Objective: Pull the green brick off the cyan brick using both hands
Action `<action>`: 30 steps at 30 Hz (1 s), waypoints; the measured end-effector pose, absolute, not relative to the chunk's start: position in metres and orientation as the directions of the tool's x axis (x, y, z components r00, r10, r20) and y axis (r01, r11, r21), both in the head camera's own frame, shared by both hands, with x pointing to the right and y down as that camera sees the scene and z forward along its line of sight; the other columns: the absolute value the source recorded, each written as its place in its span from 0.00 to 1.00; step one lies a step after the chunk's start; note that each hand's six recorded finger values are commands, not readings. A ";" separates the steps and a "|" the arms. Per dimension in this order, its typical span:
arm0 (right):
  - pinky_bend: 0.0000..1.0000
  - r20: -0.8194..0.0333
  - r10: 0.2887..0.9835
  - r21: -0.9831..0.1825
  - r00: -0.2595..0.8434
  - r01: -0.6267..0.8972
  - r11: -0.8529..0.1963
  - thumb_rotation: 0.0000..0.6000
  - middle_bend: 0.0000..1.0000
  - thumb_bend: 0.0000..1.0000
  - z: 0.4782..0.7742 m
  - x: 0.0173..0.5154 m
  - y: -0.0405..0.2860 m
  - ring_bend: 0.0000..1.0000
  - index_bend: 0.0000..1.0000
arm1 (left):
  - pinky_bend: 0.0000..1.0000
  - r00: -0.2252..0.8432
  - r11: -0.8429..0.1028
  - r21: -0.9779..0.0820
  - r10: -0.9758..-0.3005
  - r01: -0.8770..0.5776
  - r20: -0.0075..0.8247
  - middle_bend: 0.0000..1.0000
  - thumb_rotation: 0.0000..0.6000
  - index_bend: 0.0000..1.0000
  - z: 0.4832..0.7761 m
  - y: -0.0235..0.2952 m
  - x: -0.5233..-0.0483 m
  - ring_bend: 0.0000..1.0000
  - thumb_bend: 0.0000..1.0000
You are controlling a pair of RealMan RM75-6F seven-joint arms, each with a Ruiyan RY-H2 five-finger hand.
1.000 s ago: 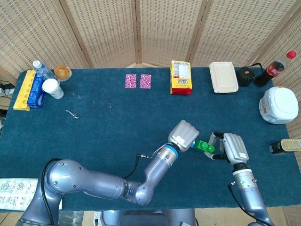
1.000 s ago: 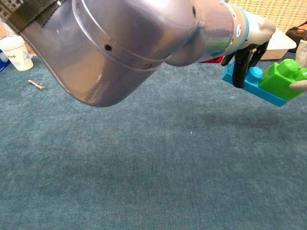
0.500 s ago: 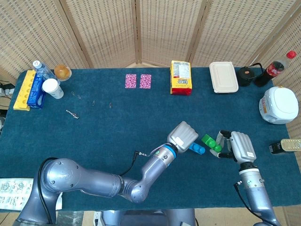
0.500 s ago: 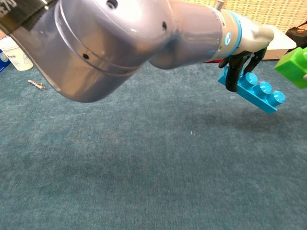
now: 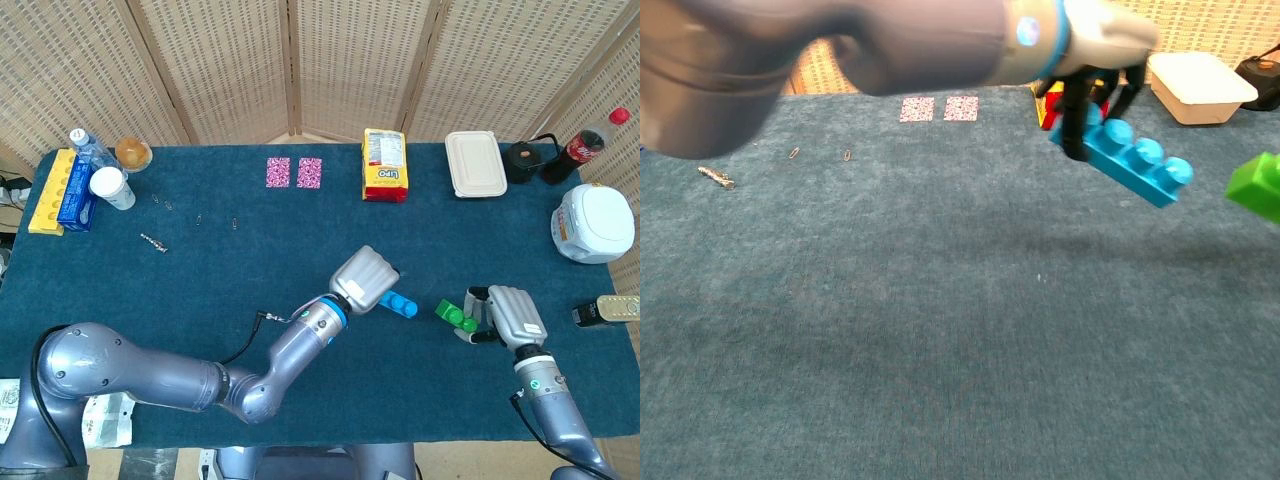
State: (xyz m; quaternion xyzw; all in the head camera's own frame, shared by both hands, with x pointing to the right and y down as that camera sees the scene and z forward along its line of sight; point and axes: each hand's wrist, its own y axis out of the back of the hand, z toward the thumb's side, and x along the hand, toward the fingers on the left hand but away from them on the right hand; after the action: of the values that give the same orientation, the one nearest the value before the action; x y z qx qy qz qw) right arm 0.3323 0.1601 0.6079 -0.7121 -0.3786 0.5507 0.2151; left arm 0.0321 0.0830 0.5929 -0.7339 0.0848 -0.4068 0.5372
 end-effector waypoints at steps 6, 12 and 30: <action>0.63 -0.676 0.723 -0.690 0.145 0.220 -0.689 1.00 0.61 0.27 0.628 0.324 0.167 0.67 0.62 | 0.60 0.636 -0.414 -0.863 -0.591 0.289 0.496 0.66 1.00 0.83 0.589 0.076 -0.007 0.61 0.41; 0.53 -0.711 0.684 -0.669 0.162 0.143 -0.729 1.00 0.56 0.27 0.646 0.314 0.172 0.59 0.57 | 0.60 0.615 -0.423 -0.864 -0.614 0.274 0.496 0.66 1.00 0.83 0.588 0.075 -0.042 0.61 0.41; 0.38 -0.671 0.731 -0.727 0.124 0.082 -0.681 1.00 0.41 0.27 0.630 0.308 0.163 0.42 0.37 | 0.59 0.581 -0.520 -0.831 -0.621 0.196 0.526 0.66 1.00 0.83 0.609 0.102 -0.105 0.61 0.41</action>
State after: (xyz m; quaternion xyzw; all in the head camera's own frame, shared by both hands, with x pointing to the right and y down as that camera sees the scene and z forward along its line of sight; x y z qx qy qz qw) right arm 0.3075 0.1631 0.6300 -0.6981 -0.2913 0.5944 0.2730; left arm -0.1053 0.1020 0.6090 -0.7552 0.1407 -0.4354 0.4693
